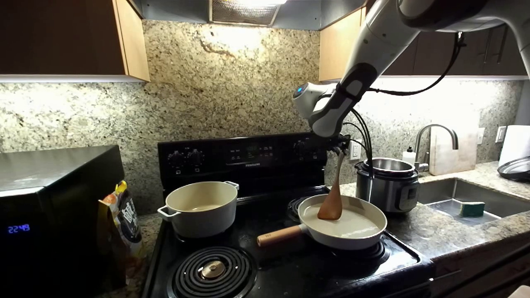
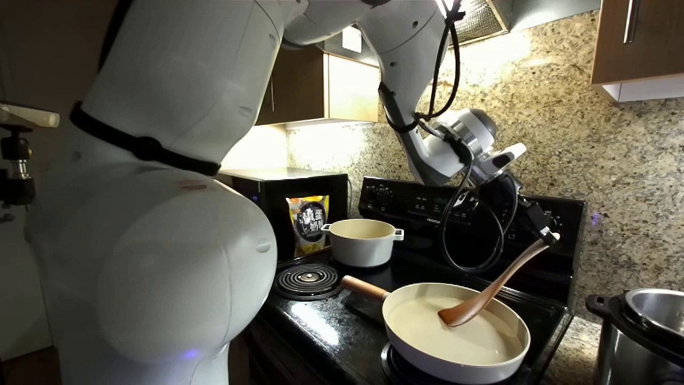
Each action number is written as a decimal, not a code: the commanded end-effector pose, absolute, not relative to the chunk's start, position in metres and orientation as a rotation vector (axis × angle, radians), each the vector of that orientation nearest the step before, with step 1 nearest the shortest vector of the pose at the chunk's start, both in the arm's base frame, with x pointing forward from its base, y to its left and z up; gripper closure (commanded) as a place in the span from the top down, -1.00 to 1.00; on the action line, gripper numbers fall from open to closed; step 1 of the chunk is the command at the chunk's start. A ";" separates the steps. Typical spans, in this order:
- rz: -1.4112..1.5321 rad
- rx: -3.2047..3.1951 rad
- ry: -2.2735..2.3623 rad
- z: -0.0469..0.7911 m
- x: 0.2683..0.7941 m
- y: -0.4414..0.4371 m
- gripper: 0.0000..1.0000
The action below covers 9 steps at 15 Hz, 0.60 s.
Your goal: Stir the pan using the wooden spatula
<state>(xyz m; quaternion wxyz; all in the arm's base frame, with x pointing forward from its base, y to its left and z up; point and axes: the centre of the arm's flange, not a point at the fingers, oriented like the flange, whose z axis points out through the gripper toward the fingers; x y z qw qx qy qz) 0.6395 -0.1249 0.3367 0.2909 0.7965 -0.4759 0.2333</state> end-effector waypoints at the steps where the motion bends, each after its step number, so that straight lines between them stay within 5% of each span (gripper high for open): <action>1: 0.612 2.152 -1.175 0.322 0.623 -0.110 -0.87; 9: 0.437 2.171 -1.184 0.261 0.587 -0.138 -0.87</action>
